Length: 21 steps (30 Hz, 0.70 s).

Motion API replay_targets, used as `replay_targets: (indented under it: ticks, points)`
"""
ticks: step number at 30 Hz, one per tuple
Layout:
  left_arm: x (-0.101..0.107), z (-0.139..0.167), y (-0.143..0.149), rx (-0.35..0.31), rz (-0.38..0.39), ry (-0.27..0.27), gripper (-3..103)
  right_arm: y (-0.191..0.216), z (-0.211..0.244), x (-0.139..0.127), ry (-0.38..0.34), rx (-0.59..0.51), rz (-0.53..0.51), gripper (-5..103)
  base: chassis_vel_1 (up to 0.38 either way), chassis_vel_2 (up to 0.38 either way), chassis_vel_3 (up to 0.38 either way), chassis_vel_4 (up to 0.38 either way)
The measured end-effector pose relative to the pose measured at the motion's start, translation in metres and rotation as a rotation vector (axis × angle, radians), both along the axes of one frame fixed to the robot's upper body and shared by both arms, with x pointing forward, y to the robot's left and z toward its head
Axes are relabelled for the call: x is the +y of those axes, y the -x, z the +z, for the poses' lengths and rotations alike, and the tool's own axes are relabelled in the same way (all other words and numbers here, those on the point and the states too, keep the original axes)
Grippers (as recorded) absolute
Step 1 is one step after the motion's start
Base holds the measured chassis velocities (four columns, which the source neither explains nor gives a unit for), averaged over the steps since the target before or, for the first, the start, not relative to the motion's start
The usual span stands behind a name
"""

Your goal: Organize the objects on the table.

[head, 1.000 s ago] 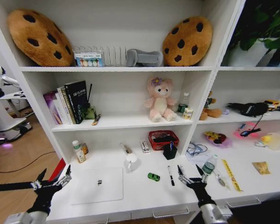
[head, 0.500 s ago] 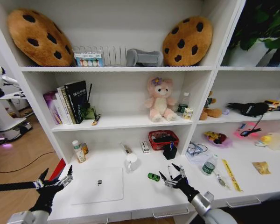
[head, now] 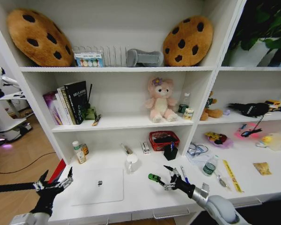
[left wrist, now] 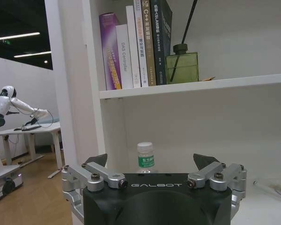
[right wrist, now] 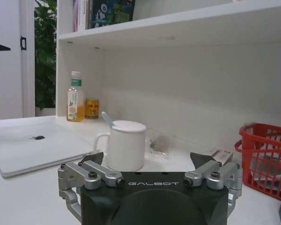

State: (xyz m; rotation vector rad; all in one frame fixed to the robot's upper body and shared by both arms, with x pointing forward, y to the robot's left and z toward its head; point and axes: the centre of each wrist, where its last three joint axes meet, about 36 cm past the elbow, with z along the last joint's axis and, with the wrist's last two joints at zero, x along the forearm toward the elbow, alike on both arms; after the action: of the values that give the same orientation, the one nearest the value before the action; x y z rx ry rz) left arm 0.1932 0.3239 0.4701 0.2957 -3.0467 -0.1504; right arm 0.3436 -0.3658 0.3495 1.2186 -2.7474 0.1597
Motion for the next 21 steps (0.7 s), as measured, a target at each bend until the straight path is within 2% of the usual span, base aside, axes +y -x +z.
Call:
replay_targets:
  ticks: [7, 9, 21]
  points:
    - [0.000, -0.002, 0.003, -0.001, 0.001, -0.005, 100, -0.007, -0.015, 0.005, 0.026, 0.051, -0.022, 100, 0.000, 0.000, 0.000, 0.000]
    - [0.000, -0.003, 0.004, -0.003, 0.004, -0.008, 100, -0.010, -0.022, 0.010, 0.053, 0.073, -0.017, 100, 0.000, 0.000, 0.000, 0.000]
    - [0.001, -0.002, 0.007, -0.022, 0.008, -0.016, 100, -0.013, -0.039, 0.024, 0.073, 0.124, -0.037, 100, 0.000, 0.000, 0.000, 0.000]
